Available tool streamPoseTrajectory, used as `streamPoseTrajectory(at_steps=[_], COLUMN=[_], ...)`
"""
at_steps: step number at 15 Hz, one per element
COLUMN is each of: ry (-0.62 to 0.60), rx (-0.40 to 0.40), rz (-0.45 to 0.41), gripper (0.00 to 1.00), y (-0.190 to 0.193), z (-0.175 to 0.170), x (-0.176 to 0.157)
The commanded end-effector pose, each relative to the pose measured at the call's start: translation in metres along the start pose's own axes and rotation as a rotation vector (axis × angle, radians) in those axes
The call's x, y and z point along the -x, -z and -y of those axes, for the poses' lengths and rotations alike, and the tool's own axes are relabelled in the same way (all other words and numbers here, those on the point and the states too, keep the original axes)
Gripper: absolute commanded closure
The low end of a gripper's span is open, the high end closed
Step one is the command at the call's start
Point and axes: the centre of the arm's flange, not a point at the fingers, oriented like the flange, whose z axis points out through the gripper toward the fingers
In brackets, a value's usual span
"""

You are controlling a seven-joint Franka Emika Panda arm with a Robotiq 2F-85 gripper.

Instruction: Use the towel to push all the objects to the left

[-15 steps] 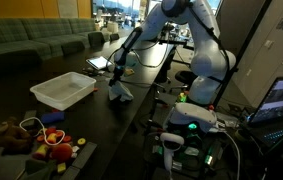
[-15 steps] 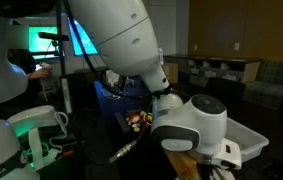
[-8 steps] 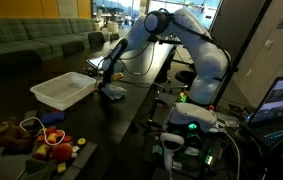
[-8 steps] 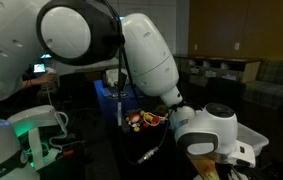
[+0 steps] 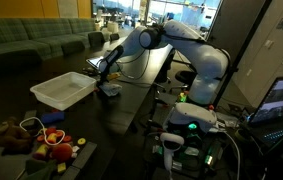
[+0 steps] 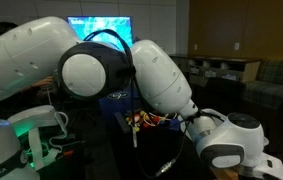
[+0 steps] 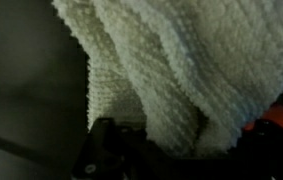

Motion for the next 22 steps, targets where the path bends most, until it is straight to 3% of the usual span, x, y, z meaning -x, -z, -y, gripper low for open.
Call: streamPoseTrajectory(at_steps=[1, 12, 22], ry=[-0.058, -0.069, 0.043], rx=[0.001, -0.06, -0.106], rz=[-0.015, 0.065, 0.202], gripper=[0.97, 0.97, 0.97], y=[-0.026, -0.05, -0.038], z=[-0.013, 0.003, 0.017], x=[-0.053, -0.066, -0.015])
